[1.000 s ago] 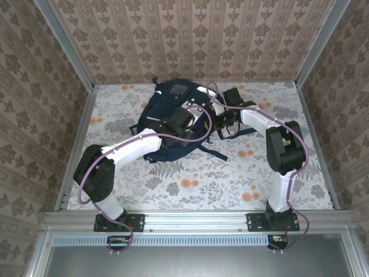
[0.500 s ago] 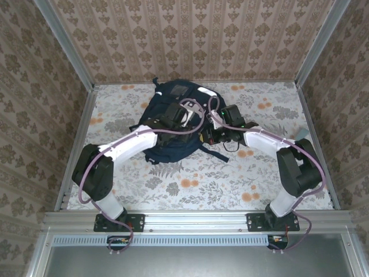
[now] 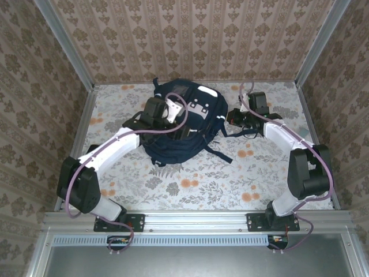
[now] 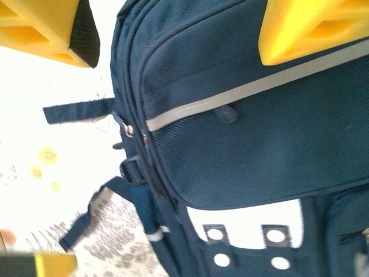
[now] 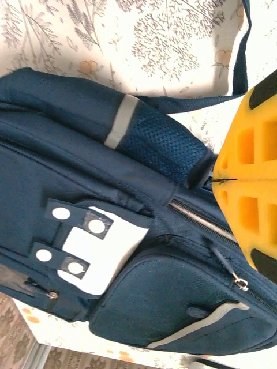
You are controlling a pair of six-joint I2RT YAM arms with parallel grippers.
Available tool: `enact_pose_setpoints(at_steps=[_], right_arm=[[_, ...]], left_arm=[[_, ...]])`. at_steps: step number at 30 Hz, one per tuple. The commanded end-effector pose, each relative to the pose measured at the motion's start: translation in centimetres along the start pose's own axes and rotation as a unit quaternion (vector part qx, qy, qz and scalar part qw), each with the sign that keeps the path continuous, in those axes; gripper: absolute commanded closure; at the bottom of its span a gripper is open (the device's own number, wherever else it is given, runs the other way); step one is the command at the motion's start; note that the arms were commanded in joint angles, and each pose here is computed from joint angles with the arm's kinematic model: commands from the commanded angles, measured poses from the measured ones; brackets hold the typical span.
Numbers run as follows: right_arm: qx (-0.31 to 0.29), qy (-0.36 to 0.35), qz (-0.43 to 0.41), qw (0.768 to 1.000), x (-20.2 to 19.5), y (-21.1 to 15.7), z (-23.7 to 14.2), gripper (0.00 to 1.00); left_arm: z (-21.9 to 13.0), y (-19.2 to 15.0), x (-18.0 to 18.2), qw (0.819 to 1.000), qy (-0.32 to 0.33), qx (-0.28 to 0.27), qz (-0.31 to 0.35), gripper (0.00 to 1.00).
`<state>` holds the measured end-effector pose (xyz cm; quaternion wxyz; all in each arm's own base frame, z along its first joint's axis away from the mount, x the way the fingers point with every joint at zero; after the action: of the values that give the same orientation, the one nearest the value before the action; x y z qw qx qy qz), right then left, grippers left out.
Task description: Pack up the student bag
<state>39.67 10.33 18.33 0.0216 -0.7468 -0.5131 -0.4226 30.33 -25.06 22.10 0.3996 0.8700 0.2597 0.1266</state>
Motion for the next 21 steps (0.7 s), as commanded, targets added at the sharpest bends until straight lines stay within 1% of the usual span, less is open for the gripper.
enact_pose_setpoints(at_steps=[1,3,4,7,10,12,14,18,21], right_arm=[[0.024,-0.003,0.007,1.0,0.2,-0.2,0.4,1.0],[0.046,0.017,0.003,0.999,0.6,-1.0,0.4,0.99],[0.054,0.023,0.001,0.998,0.6,-1.5,0.4,0.92],[0.068,0.03,-0.006,0.997,0.5,-2.7,0.4,0.78],[0.07,0.032,-0.006,0.997,0.4,-3.5,0.3,0.66],[0.072,0.032,-0.001,0.997,0.2,-3.9,0.3,0.62],[0.075,0.033,0.002,0.997,0.1,-4.2,0.4,0.57],[0.077,0.033,0.0,0.997,0.2,-4.7,0.3,0.51],[0.073,0.026,0.001,0.997,0.0,-4.8,0.1,0.43]], left_arm=[[1.0,-1.0,-1.2,0.994,-0.023,0.031,0.101,0.25],[1.4,-1.5,-1.0,0.99,-0.026,0.049,0.128,0.25],[1.6,-1.8,-0.9,0.988,-0.028,0.06,0.142,0.25],[2.3,-2.8,-0.7,0.979,-0.034,0.095,0.177,0.27],[3.2,-4.1,-1.2,0.958,-0.049,0.102,0.262,0.3],[3.7,-4.7,-1.0,0.947,-0.04,0.099,0.304,0.31],[4.3,-5.1,0.0,0.943,-0.031,0.106,0.313,0.32],[5.7,-5.5,0.6,0.935,-0.061,0.114,0.329,0.36],[6.5,-6.0,1.0,0.931,-0.068,0.125,0.337,0.4]])
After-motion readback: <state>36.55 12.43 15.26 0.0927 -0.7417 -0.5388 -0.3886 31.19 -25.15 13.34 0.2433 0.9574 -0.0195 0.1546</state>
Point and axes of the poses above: each hand's point on the last joint's axis, 136 mm out from that joint toward the fingers, its own z axis out along the fingers, its own x axis along the line the jaws close on, y = z × x, the point moved 5 cm from there along -z, back along the fingers, and after that the axes turned 14 degrees about z, right-handed, at the moved point
